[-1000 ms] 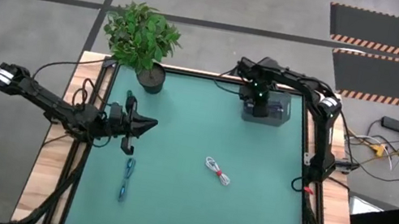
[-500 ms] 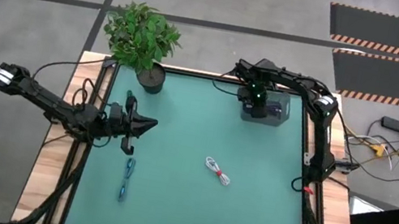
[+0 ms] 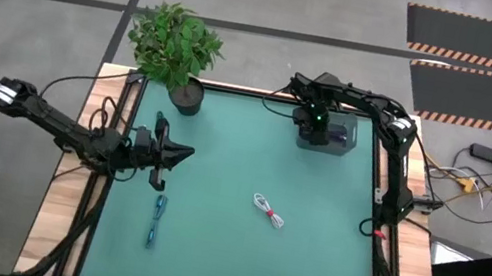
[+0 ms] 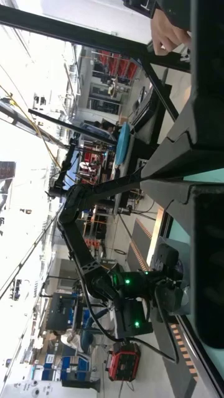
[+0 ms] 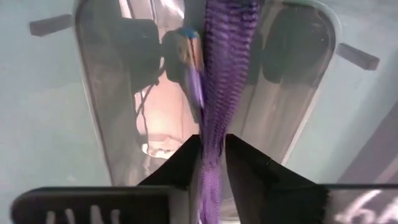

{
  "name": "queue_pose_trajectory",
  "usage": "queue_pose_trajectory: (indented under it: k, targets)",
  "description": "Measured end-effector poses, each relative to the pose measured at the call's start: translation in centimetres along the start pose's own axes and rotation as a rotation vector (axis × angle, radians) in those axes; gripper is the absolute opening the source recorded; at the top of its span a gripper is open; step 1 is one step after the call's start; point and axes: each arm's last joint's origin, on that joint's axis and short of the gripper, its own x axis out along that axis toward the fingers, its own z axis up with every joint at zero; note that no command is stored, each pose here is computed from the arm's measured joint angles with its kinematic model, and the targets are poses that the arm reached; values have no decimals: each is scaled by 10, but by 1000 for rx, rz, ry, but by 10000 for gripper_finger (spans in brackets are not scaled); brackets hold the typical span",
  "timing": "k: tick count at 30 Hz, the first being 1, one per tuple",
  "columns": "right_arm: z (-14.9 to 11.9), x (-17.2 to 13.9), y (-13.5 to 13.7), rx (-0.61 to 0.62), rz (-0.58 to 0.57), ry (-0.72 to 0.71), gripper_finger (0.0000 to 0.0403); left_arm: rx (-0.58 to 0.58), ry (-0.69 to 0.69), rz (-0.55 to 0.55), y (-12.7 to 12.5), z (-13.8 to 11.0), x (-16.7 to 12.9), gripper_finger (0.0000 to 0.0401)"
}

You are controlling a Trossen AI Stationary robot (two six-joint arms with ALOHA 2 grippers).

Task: Pick and place USB-C Cables
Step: Put the purple charger cable into the black bin, then put the blue charger cable into the bin

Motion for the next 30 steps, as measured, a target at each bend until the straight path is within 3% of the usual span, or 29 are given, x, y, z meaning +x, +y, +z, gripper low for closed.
queue_pose_trajectory:
  k: [7,12,16,23,30]
  targets:
    - [-3,-10,1,50,-2,8,108,-5,1,0,0,0,0,0]
    - [-13,-37,10,153,-11,-6,118,-6,13,0,0,-1,0,0]
    - [-23,-71,28,236,-48,-60,111,-79,52,5,0,-6,0,0]
    - [-32,-133,80,295,-159,-278,88,-281,126,24,-1,-17,2,0]
    - [-30,-175,155,188,-237,-666,66,-433,223,12,-13,-34,7,0]
